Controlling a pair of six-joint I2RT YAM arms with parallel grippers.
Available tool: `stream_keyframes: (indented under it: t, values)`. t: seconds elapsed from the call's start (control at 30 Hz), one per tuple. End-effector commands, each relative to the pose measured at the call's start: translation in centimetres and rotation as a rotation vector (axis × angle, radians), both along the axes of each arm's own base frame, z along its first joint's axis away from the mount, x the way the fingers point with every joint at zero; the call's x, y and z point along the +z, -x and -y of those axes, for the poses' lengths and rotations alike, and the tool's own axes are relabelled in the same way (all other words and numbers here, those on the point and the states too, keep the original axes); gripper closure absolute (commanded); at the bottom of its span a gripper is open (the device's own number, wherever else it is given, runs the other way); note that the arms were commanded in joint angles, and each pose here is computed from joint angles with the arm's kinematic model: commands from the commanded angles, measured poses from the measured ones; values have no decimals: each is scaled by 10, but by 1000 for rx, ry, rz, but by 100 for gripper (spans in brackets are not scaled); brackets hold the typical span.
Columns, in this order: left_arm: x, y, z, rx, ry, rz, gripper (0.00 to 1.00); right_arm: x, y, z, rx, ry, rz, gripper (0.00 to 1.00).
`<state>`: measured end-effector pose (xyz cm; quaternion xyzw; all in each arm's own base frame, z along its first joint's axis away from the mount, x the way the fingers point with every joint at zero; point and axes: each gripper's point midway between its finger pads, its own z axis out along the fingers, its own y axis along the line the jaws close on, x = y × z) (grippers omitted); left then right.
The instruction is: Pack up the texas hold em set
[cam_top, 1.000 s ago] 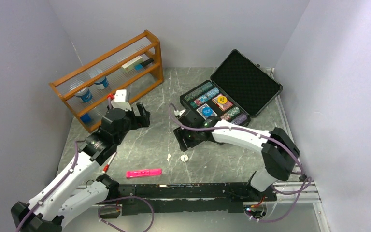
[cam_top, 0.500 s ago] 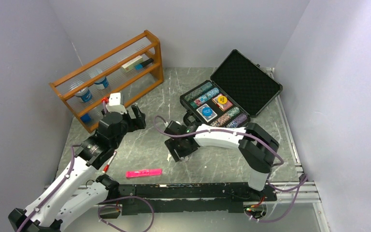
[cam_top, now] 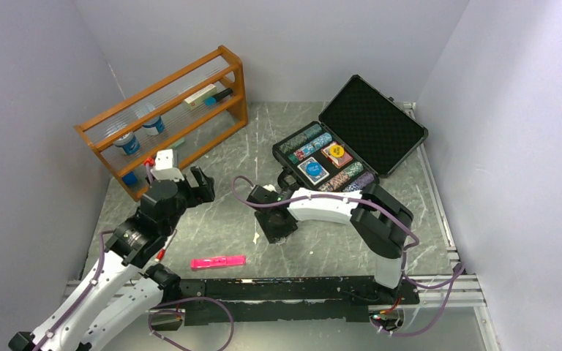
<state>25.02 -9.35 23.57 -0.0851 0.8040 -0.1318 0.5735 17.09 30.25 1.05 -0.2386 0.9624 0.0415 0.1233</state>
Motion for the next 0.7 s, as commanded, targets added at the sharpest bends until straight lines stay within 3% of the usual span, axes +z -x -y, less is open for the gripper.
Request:
stream_keyframes:
  t: [0.0, 0.27, 0.67]
  values:
    - [-8, 7, -1, 0, 43, -1, 4, -50, 21, 37, -11, 166, -95, 51]
    - [-10, 11, 3, -10, 75, -32, 5, -50, 8, 41, -35, 223, -40, 66]
    - [-24, 14, 43, -200, 141, -60, 4, 43, -21, -9, -101, -89, 104, 68]
